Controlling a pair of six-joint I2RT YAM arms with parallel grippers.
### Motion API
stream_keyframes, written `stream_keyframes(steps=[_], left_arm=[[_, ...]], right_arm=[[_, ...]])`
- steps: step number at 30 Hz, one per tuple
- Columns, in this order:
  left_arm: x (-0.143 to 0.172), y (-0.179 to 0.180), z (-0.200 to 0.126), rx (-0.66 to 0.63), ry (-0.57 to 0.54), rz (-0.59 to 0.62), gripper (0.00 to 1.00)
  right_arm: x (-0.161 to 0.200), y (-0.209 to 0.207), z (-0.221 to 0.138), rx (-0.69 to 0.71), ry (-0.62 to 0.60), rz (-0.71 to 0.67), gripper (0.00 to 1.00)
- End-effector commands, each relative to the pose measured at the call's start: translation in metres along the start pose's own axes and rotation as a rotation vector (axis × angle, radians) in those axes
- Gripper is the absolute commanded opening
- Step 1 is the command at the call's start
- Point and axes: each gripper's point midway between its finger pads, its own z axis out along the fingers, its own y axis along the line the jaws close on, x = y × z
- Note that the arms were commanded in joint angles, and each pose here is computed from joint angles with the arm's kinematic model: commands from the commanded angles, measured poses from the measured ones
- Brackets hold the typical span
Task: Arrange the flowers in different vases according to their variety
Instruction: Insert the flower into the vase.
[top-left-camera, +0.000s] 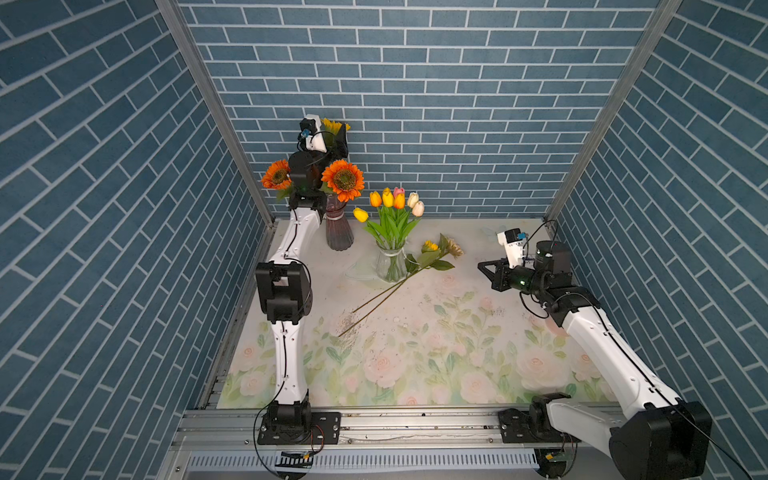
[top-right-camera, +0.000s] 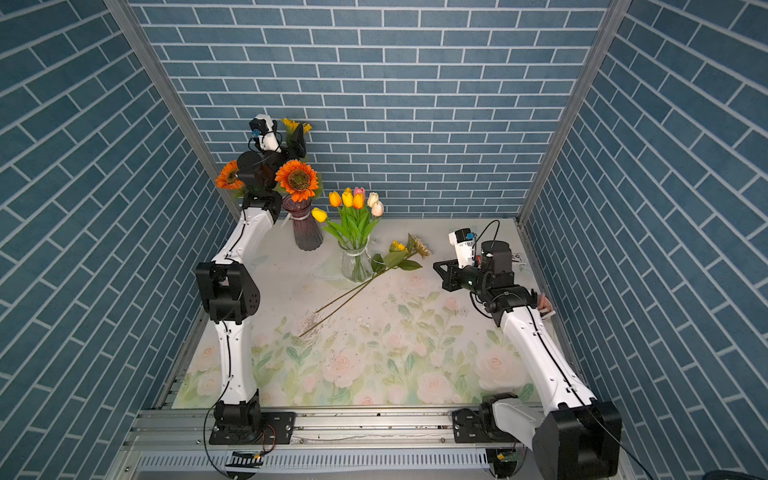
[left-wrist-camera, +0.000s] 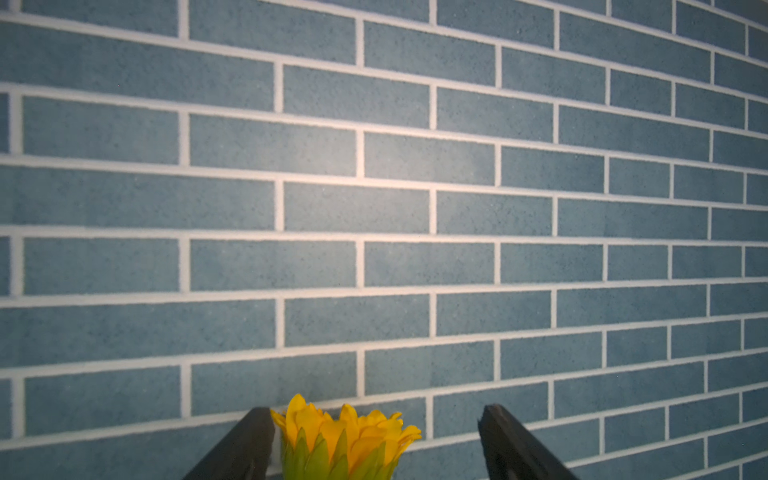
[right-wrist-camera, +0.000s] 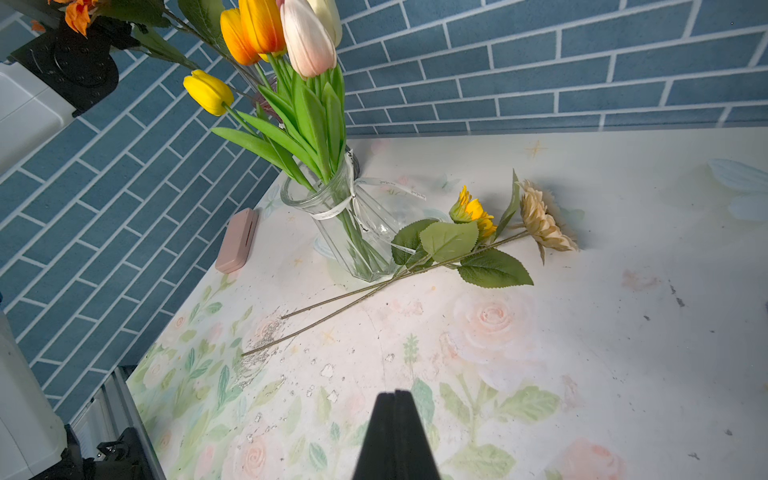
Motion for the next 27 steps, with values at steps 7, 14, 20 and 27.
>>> stream_keyframes(steps=[7,14,20,27], left_arm=[[-0.067,-0.010,-0.003,0.019,-0.131,0.045,0.84],[-0.121,-0.026,-0.014,0.063,-0.195,0.075,0.84],[-0.162,-0.037,-0.028,0.079,-0.238,0.118,0.85],[-0.220,-0.049,-0.065,0.074,-0.291,0.171,0.85]], right_arm=[[-0.015,0.011,-0.004,-0.027,-0.035,-0.020,0.00],[-0.015,0.013,-0.006,-0.033,-0.040,-0.025,0.00],[-0.017,0.018,-0.009,-0.041,-0.050,-0.031,0.00],[-0.018,0.025,-0.014,-0.049,-0.059,-0.035,0.00]])
